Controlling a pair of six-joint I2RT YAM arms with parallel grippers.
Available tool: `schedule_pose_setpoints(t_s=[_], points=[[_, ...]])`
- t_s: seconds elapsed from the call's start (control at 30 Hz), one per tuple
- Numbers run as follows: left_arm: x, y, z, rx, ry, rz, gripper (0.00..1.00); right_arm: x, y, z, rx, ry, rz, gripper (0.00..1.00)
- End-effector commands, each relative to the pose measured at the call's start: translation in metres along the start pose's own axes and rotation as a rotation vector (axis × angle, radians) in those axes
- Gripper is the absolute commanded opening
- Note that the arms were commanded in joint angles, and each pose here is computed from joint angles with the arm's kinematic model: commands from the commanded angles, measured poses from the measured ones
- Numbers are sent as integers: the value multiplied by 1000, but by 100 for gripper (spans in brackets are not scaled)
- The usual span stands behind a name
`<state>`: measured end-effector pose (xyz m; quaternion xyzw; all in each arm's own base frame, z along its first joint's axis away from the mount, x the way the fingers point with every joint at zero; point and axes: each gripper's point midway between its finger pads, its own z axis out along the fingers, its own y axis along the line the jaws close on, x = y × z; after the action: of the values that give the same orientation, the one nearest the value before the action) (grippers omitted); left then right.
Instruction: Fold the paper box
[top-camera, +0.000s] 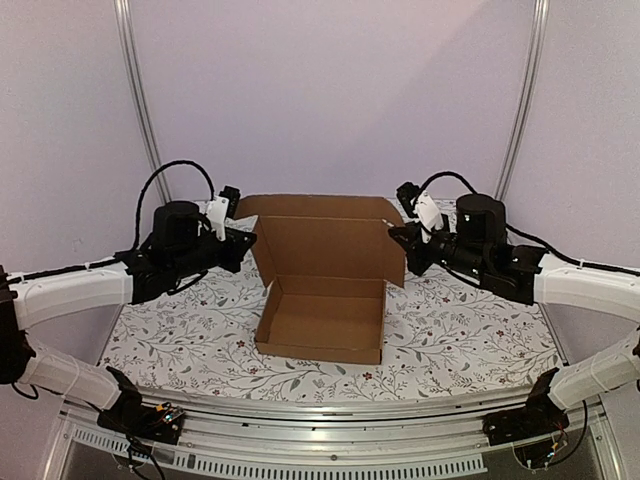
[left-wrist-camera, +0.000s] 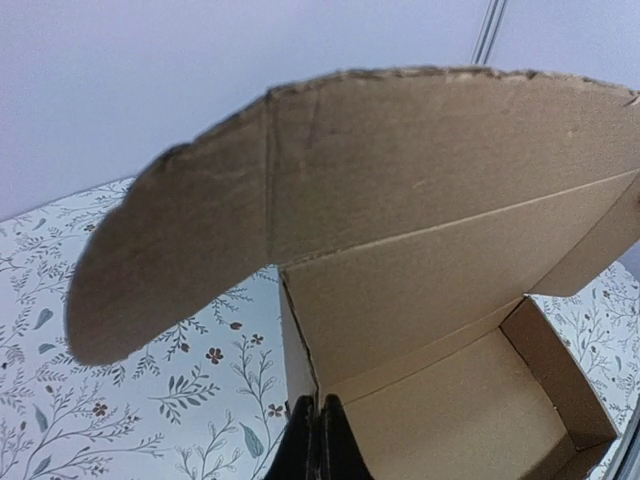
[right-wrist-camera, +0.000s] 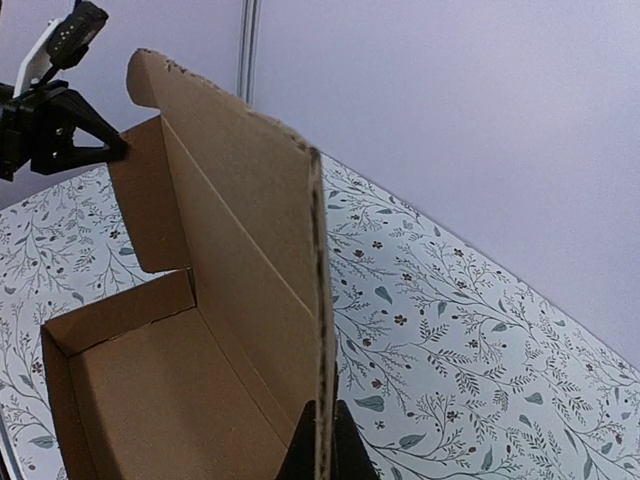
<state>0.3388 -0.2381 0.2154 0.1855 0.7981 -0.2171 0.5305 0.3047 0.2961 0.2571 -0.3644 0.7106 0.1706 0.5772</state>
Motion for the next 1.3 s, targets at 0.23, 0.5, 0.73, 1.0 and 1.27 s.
schedule_pose_setpoints(t_s=[0.23,0.5,0.73,1.0,1.27], points=[[22,-15,-10,-33,32,-17,0,-5,-31,4,319,-121,271,0],[17,-31,-5,0,38,-73,0,1,-20,10,410,-128,310,0],[20,-51,3,37,71,-91,0,11,-14,11,480,-117,348,0],[29,-64,6,36,105,-65,0,12,-17,7,562,-116,416,0],[34,-72,9,39,120,-49,0,12,-8,13,561,-117,488,0]])
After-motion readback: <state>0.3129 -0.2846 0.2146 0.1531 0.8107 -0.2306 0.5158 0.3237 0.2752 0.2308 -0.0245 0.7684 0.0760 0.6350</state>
